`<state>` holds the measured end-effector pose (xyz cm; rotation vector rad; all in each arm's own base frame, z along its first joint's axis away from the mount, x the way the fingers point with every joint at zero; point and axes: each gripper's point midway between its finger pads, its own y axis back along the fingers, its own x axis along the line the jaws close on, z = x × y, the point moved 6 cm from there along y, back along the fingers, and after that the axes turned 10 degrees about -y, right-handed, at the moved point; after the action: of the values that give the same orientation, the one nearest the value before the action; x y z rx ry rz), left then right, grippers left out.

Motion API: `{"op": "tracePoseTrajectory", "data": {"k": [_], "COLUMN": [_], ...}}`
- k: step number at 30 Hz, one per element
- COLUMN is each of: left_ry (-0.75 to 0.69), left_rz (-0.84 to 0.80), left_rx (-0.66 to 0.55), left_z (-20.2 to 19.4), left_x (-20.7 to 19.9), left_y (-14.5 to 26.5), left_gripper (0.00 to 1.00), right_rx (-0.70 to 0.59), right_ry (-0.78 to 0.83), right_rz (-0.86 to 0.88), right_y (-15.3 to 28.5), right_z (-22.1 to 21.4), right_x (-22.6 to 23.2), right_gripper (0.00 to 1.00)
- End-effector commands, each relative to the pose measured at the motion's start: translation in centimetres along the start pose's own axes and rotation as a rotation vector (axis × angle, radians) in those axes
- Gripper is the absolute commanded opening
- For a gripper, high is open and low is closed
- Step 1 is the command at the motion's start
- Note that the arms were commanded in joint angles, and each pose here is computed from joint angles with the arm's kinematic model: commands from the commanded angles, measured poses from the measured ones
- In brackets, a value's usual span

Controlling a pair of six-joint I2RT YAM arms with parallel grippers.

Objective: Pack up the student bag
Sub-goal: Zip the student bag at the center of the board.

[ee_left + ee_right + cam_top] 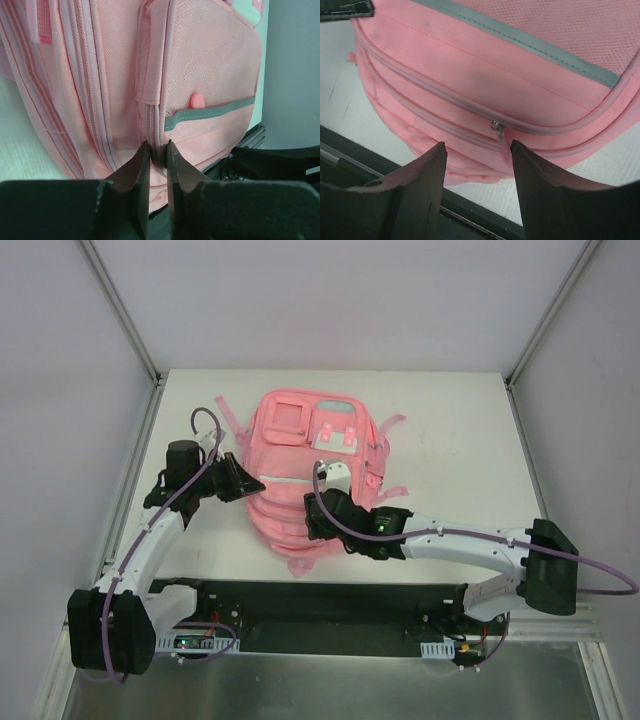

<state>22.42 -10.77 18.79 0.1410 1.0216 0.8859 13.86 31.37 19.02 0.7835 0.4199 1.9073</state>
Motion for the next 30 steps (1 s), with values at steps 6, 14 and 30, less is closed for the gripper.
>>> {"op": "tracePoseTrajectory", "data": {"k": [6,14,30], "left_ry": [-0.068,-0.079,-0.117], "left_rz": [-0.07,-0.081,-0.176], "left_rx": [-0.039,-0.045,-0.008], "left_z": [1.4,2.1,2.1], "left_x": [-1.3,-1.7,-2.9], "left_y": [-0.1,0.0,0.6], "left_gripper": [0.0,0.0,0.0], "right_rx": [-0.065,0.038,-0.098], "right_ry": [-0.049,-0.071,0.094], "right_rz": [-0.08,0.006,-0.098], "right_y": [0.7,-0.9,-0.9], "right_z": [2.0,-0.5,3.8], "right_x": [-2.1,-1.1,-9.7], "right_gripper": [0.57,0.52,0.01]}}
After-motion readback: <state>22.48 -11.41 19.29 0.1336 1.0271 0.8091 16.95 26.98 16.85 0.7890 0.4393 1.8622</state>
